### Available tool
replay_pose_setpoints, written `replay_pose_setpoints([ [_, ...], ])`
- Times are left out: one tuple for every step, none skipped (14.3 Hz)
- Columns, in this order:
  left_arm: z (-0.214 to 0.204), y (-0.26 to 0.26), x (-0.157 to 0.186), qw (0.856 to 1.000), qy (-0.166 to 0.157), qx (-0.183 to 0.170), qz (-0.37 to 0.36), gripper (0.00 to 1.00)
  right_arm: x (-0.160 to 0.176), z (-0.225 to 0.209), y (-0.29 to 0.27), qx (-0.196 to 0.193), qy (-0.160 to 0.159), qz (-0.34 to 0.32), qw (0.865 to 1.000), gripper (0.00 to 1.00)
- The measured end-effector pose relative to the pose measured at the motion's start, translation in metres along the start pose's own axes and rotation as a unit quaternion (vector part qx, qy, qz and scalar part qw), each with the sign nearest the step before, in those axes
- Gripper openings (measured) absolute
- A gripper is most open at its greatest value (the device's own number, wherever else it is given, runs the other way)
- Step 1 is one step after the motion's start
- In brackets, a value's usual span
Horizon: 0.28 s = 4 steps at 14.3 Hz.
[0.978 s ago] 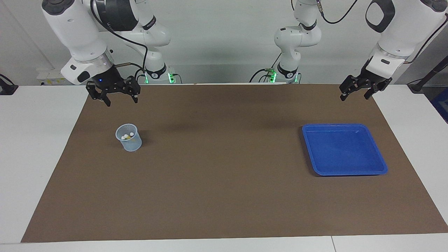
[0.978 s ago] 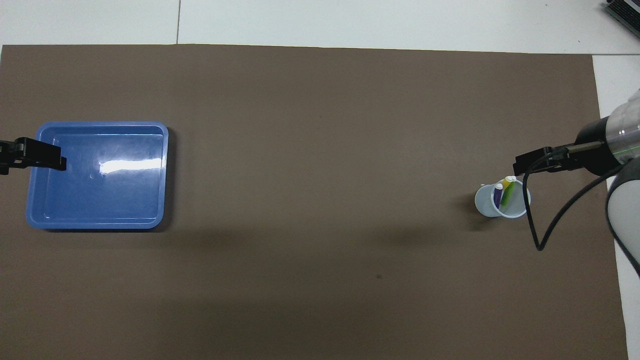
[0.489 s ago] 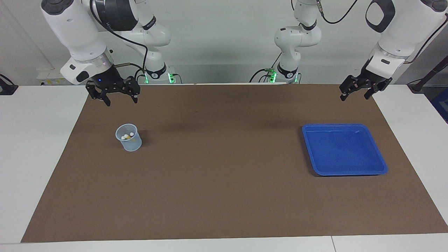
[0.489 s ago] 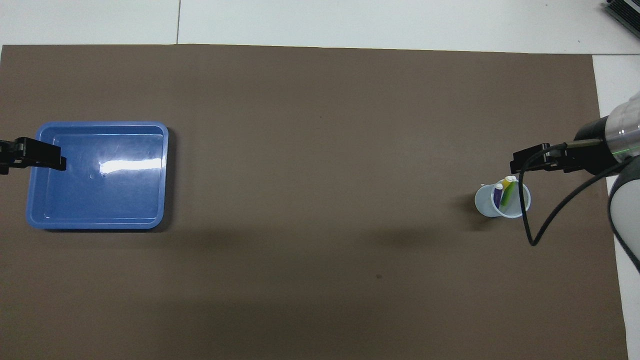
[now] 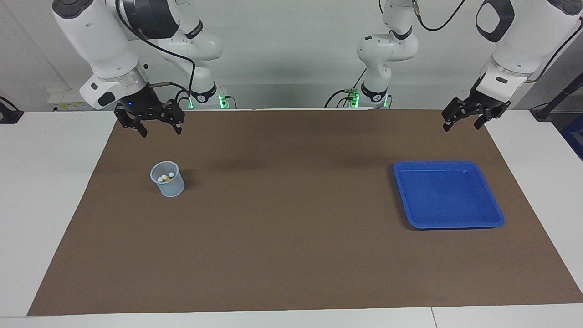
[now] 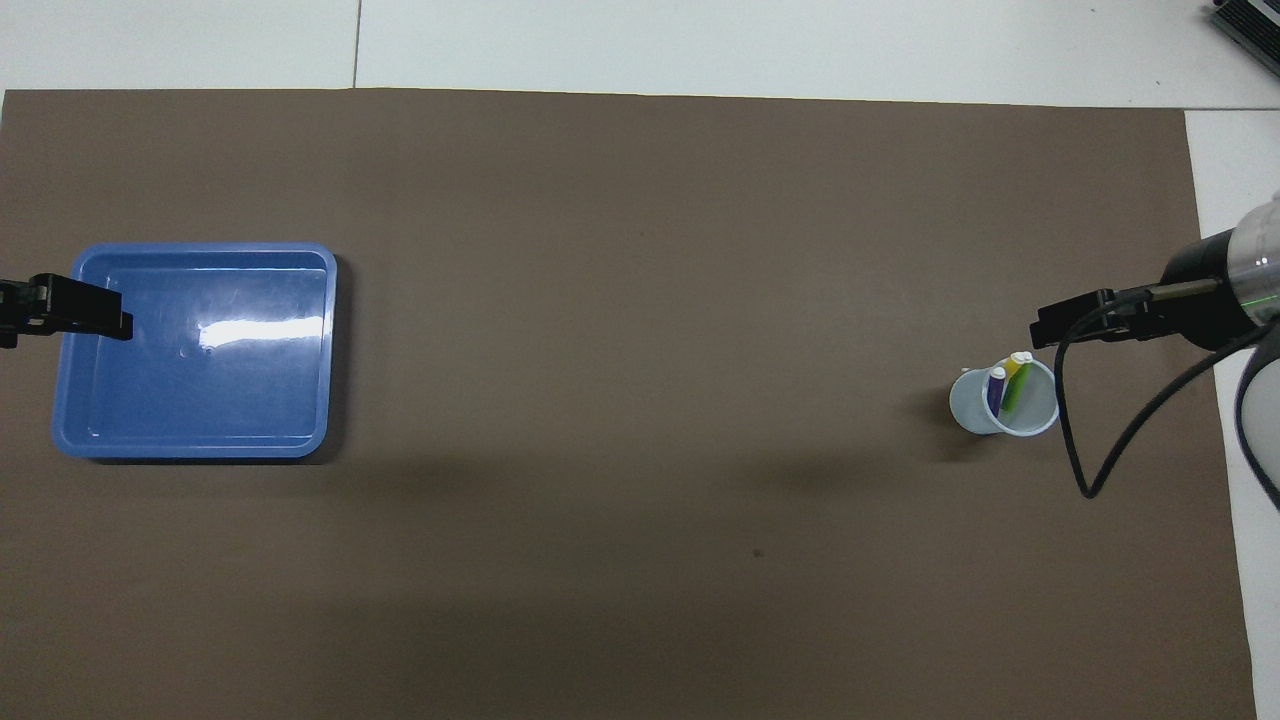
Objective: Transfer and insert pens with both arms
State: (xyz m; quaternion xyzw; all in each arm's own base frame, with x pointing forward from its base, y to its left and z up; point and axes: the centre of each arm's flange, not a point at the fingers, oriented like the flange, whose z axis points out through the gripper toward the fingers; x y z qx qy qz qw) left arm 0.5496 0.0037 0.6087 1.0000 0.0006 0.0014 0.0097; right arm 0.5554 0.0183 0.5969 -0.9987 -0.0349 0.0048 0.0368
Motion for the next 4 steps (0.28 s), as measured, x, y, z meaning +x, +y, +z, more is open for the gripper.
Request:
replay_pose_setpoints([
  [0.0000,0.0000,0.0000,1.000,0.000,0.000,0.000,1.00,0.0000,-0.0001,0.0013,0.000,0.000,-0.001,1.000,1.00],
  [-0.0001,0.0000,0.0001,1.000,0.000,0.000,0.000,1.00,0.0000,-0.0002,0.0015,0.000,0.000,-0.001,1.000,1.00],
  [-0.0001,0.0000,0.0001,1.000,0.000,0.000,0.000,1.00,0.0000,-0.0003,0.0014,0.000,0.000,-0.002,1.000,1.00],
  [-0.0001,0.0000,0.0001,1.000,0.001,0.000,0.000,1.00,0.0000,-0.0005,0.0014,0.000,0.001,-0.002,1.000,1.00],
])
